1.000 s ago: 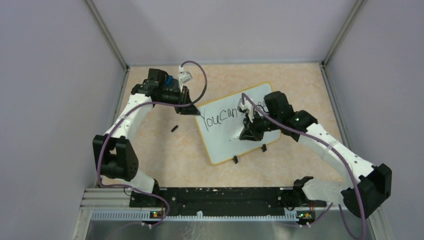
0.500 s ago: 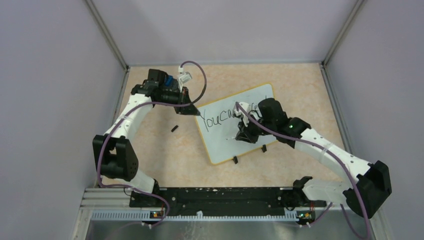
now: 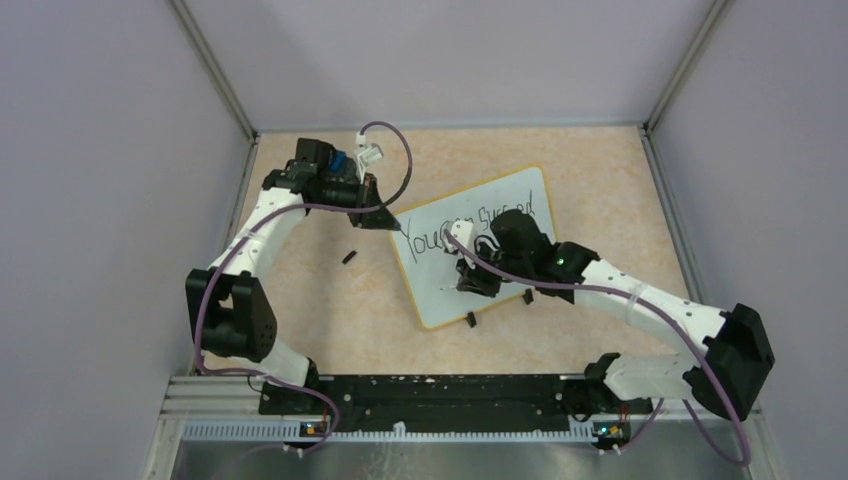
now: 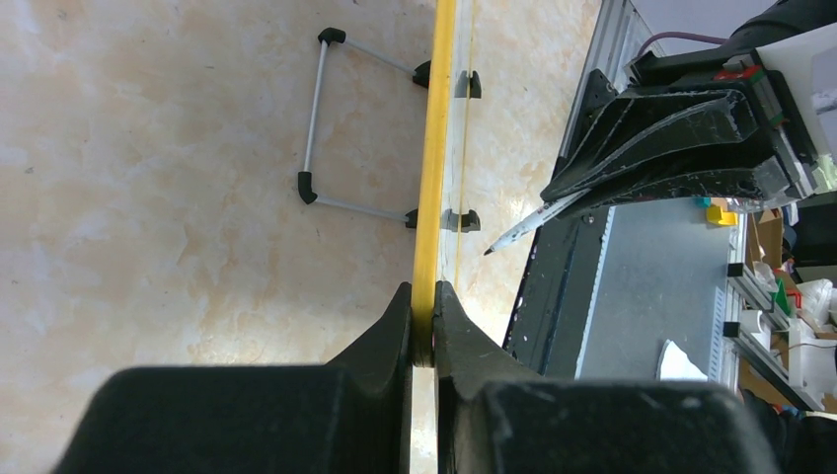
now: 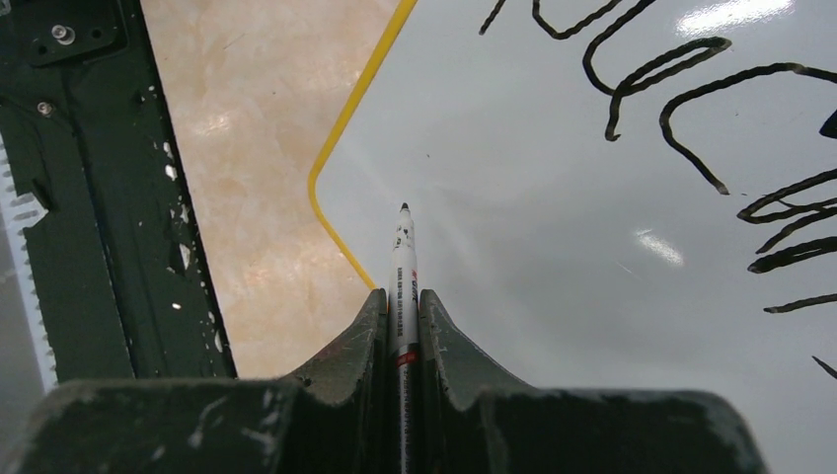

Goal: Write a sentence on the whiteboard

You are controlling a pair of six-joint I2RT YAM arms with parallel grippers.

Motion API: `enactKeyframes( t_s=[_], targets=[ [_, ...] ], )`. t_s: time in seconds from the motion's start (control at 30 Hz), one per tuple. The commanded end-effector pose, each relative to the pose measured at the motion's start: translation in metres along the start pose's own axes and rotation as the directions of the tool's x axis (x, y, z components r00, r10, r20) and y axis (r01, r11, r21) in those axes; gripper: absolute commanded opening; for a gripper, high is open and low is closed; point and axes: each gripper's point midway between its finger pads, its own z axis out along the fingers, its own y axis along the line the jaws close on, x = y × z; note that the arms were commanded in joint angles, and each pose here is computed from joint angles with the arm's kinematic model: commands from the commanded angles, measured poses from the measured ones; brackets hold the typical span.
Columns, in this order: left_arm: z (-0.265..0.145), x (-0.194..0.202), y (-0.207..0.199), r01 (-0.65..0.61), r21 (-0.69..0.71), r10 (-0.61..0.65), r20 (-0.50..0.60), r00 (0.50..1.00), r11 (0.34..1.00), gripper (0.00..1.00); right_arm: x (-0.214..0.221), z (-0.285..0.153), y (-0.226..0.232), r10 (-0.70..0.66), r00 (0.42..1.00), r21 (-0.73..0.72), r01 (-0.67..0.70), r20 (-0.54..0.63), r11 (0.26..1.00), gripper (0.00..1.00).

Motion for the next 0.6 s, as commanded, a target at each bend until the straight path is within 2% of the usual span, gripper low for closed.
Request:
enactKeyframes(
  t_s=[0.0,0.3,0.57],
  targets=[
    [0.005,0.009,0.008,-0.009,-0.017,0.008,-0.021,1.000,1.000,0.00,-0.023,0.002,-0.012,-0.059,0.997,0.062,0.056,0.052,0.997,0.00],
    [0.005,0.008,0.008,-0.015,-0.019,0.015,-0.020,1.000,1.000,0.00,-0.025,0.010,-0.023,-0.072,0.996,0.118,0.065,0.053,0.991,0.00],
    [0.005,0.010,0.009,-0.017,-0.019,0.017,-0.023,1.000,1.000,0.00,-0.013,0.012,-0.032,-0.071,0.997,0.162,0.068,0.008,0.984,0.00]
  ],
)
